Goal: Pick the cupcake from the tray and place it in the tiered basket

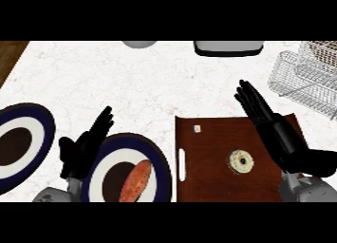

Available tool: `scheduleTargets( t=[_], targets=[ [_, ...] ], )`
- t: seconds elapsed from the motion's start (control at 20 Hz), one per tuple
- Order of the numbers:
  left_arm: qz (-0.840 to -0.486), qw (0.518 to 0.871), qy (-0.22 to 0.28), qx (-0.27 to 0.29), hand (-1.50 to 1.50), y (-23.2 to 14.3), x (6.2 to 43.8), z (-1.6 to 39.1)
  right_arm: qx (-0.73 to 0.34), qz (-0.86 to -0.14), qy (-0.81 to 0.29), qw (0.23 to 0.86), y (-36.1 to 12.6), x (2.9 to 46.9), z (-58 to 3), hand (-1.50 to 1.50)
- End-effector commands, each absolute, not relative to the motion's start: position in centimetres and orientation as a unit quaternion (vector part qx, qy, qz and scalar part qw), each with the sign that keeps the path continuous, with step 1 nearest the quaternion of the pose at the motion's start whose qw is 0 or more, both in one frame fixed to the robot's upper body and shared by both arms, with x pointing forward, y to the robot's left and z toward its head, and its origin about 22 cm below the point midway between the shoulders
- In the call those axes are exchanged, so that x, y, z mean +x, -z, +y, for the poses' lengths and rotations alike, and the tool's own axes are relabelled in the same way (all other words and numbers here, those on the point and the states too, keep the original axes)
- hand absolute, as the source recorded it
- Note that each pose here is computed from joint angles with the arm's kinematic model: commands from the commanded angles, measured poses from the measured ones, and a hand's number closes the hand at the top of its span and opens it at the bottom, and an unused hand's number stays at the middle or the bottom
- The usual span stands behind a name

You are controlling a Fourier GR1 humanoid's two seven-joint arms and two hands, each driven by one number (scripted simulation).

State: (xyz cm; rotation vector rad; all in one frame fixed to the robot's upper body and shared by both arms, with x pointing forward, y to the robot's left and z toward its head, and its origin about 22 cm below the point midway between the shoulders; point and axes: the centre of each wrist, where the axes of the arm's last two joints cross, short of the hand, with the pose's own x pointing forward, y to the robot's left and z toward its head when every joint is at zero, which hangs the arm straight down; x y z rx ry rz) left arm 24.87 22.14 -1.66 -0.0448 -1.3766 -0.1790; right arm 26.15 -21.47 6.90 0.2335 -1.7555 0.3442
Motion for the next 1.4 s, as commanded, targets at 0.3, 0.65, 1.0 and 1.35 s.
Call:
scheduleTargets(
  t=[0.3,0.65,1.0,1.35],
  targets=[
    [-0.669,0.724,0.077,0.149,0.0,-1.5,26.6,28.5,0.03,-0.814,0.2,0.545,-6.3,25.1,-27.1,1.5],
    [-0.684,0.695,0.099,0.196,0.0,-2.2,26.5,30.8,-0.245,-0.647,0.077,0.718,-1.9,18.6,-31.7,-1.5],
    [-0.683,0.696,0.109,0.193,0.0,-2.9,27.2,29.8,-0.251,-0.582,-0.168,0.755,-9.5,17.7,-35.0,-1.5],
    [-0.693,0.687,0.105,0.194,0.0,-4.4,28.8,29.2,-0.253,-0.491,-0.302,0.777,-15.4,20.0,-32.0,-1.5]
  ],
)
